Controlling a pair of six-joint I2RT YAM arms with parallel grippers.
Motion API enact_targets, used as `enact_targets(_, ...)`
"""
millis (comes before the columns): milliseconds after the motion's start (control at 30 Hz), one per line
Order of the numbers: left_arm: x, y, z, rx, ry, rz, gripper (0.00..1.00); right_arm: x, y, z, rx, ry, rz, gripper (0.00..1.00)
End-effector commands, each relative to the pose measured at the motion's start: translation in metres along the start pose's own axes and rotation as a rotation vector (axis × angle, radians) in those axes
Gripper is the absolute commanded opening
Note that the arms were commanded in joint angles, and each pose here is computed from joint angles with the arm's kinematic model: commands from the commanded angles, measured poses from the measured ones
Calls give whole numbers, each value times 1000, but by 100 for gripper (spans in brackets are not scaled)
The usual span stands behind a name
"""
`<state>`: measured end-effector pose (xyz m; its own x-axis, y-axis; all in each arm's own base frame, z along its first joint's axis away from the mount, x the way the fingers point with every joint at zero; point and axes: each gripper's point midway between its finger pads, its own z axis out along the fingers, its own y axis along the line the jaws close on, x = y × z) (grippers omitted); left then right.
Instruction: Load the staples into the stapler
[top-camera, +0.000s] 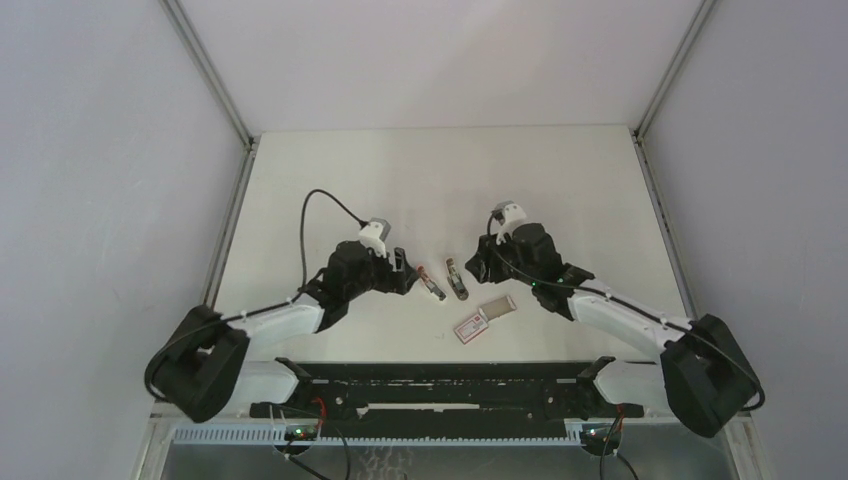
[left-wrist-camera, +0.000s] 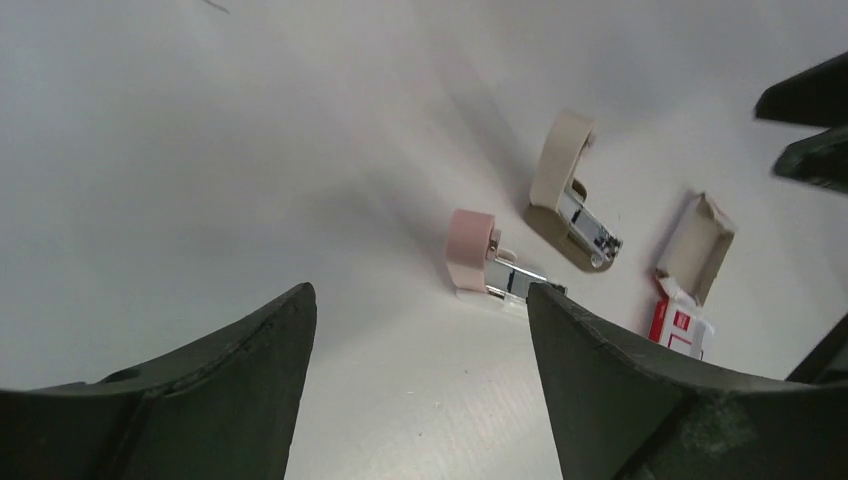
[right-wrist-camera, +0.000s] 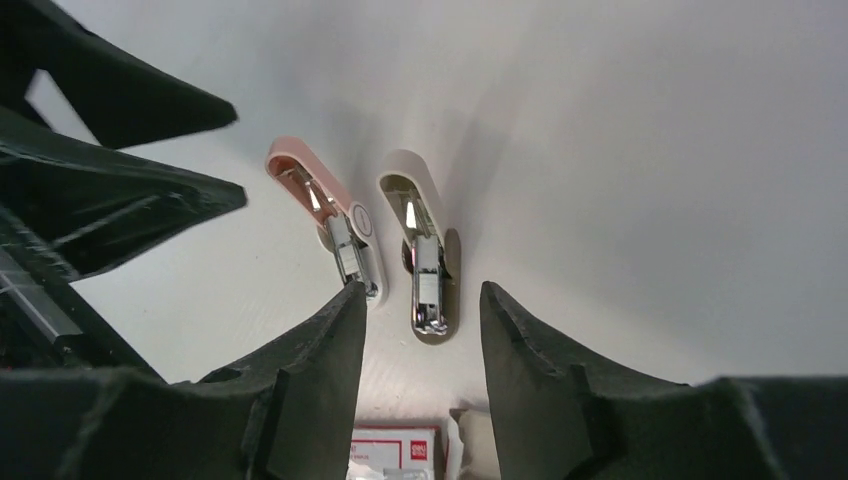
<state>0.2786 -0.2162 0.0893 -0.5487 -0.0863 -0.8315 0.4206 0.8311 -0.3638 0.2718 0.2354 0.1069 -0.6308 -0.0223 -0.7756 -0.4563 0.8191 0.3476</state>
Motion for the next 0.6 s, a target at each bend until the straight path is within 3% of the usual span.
enact_targets(0, -19, -48, 21, 227, 7, -31, 80, 2, 4, -16, -89, -35, -2, 46)
enact_targets(267, -8, -58, 40, 284, 44, -68, 74, 0, -2, -39, -102, -93, 12, 46)
enact_targets(400, -4, -53, 44, 263, 51, -67, 62, -1, -4, -41, -108, -102, 17, 46)
enact_targets(567, -4, -50, 42, 250, 43, -54, 57, 1, -4, -39, -117, -93, 25, 45)
